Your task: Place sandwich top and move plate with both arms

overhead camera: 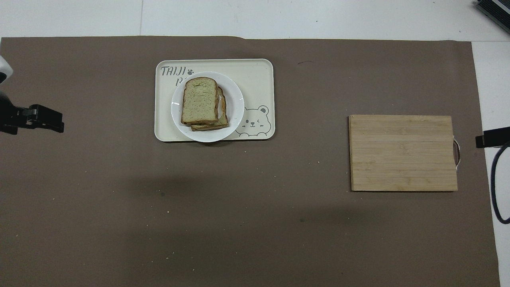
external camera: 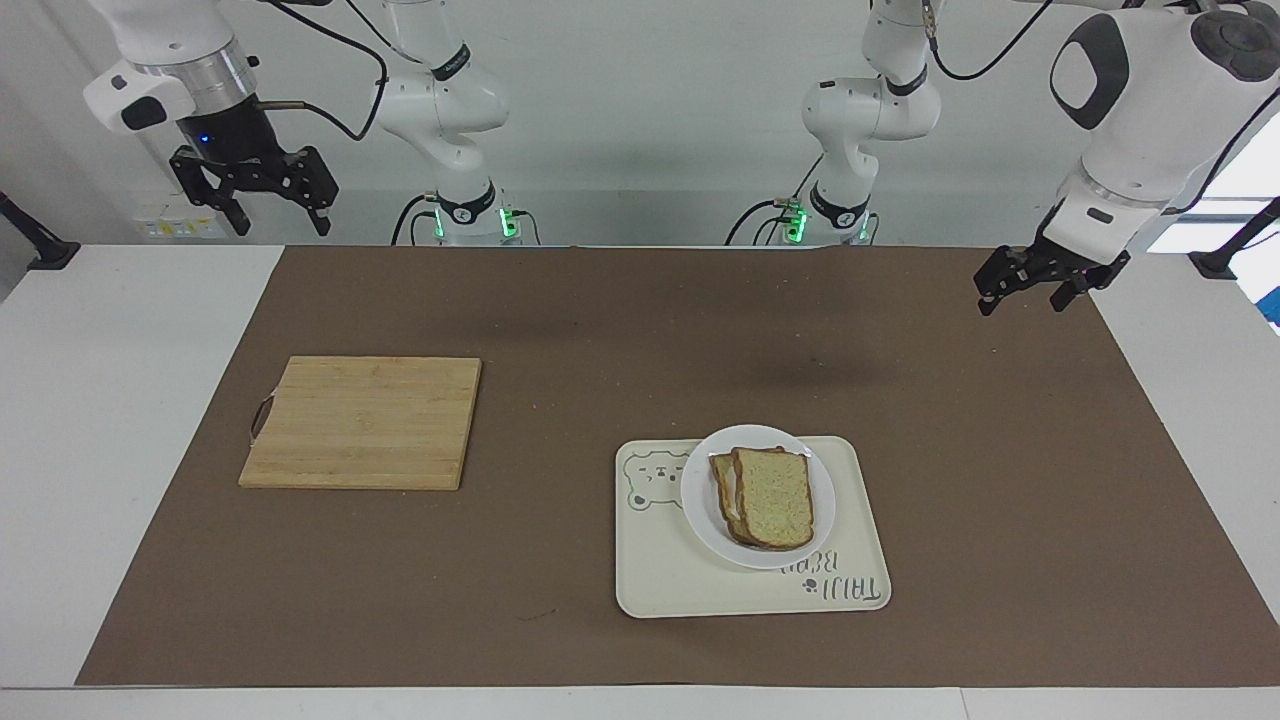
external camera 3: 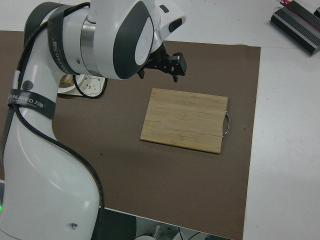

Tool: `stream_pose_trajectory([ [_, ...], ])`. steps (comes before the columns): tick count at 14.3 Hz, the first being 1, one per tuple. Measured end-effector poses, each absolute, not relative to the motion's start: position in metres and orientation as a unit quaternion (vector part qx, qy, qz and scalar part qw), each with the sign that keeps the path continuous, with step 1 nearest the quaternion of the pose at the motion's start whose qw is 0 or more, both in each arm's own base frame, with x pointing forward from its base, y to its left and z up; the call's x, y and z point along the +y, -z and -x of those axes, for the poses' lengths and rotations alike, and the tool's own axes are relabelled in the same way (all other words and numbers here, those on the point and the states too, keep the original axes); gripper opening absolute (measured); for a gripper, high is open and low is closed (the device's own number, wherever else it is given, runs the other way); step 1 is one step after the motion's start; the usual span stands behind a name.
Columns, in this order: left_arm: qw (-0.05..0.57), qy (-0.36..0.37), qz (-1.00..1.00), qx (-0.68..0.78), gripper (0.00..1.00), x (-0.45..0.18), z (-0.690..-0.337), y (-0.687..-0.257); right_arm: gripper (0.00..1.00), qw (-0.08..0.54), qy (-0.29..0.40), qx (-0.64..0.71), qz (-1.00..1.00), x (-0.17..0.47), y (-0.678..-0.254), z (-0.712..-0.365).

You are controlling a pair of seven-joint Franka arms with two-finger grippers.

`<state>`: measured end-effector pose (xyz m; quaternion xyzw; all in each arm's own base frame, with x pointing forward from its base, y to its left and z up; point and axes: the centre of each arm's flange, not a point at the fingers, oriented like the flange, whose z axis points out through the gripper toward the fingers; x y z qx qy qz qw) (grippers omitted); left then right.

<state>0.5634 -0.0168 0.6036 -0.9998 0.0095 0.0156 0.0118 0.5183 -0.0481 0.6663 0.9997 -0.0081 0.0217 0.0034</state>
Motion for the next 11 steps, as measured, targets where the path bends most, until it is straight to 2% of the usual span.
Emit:
stream_pose_trajectory([
  [4,0.012,-0.007,1.0,0.015,1.0,-0.012,-0.544,-0.632,1.0,0.004,-0.022,-0.007,-1.0,-0.047,-0.666,-0.519],
  [11,-0.001,-0.005,1.0,0.004,1.0,-0.002,-0.542,-0.635,1.0,0.004,-0.031,-0.007,-1.0,-0.047,-0.668,-0.52],
])
